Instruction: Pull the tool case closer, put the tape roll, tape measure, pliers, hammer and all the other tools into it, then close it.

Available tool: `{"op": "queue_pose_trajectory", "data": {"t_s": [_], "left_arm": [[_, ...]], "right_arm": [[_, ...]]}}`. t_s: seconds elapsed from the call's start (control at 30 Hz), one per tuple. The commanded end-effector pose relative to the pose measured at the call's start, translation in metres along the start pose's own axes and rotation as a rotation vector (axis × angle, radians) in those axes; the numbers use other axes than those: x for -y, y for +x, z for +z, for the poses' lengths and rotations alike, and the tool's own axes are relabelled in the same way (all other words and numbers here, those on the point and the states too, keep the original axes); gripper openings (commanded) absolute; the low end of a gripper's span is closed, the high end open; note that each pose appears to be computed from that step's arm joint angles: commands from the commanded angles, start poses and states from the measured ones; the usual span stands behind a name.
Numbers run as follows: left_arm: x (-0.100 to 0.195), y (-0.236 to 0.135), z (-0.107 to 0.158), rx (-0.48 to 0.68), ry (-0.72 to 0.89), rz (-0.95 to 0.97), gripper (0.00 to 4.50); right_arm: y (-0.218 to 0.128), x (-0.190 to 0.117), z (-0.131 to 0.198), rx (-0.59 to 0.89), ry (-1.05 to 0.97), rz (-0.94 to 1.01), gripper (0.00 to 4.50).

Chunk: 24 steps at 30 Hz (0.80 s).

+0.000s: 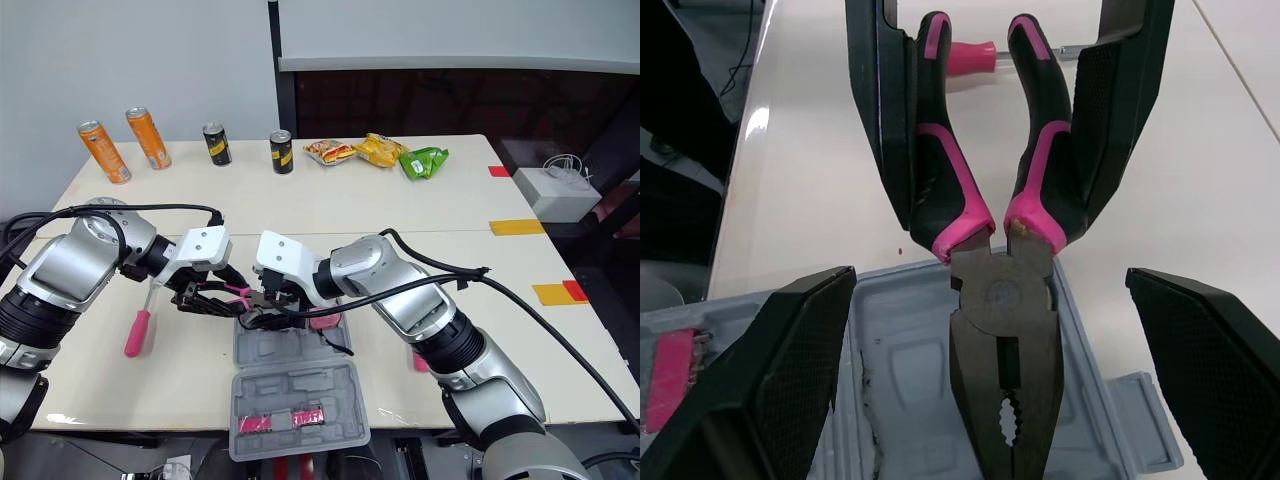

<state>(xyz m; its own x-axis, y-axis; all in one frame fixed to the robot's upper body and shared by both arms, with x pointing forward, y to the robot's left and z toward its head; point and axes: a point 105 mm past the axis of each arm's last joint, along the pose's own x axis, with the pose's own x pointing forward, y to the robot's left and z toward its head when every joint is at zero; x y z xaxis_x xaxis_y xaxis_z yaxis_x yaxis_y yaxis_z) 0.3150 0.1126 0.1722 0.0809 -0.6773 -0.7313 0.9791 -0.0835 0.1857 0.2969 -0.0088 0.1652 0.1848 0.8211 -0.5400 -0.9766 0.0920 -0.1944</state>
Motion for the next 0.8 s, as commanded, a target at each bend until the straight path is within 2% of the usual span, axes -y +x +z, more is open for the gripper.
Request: {"op": "queue_pose_trajectory", "data": {"t_s": [0.03,0.3,0.8], "left_arm": [[0.001,-0.006,0.009,0.009,0.037,0.0,2.38],[0.002,-0.004,0.01,0.018,0.037,-0.002,2.38],[0.006,0.01,0.02,0.106,0.002,0.02,2.38]], "right_arm": [[-0.002,0.0,0.007,-0.001,-0.026,0.0,3.63],[-0.001,-0.001,0.005,-0.013,-0.016,-0.004,1.01],[-0.016,-0.004,-0.014,-0.056,-0.014,-0.026,0.95]]}}
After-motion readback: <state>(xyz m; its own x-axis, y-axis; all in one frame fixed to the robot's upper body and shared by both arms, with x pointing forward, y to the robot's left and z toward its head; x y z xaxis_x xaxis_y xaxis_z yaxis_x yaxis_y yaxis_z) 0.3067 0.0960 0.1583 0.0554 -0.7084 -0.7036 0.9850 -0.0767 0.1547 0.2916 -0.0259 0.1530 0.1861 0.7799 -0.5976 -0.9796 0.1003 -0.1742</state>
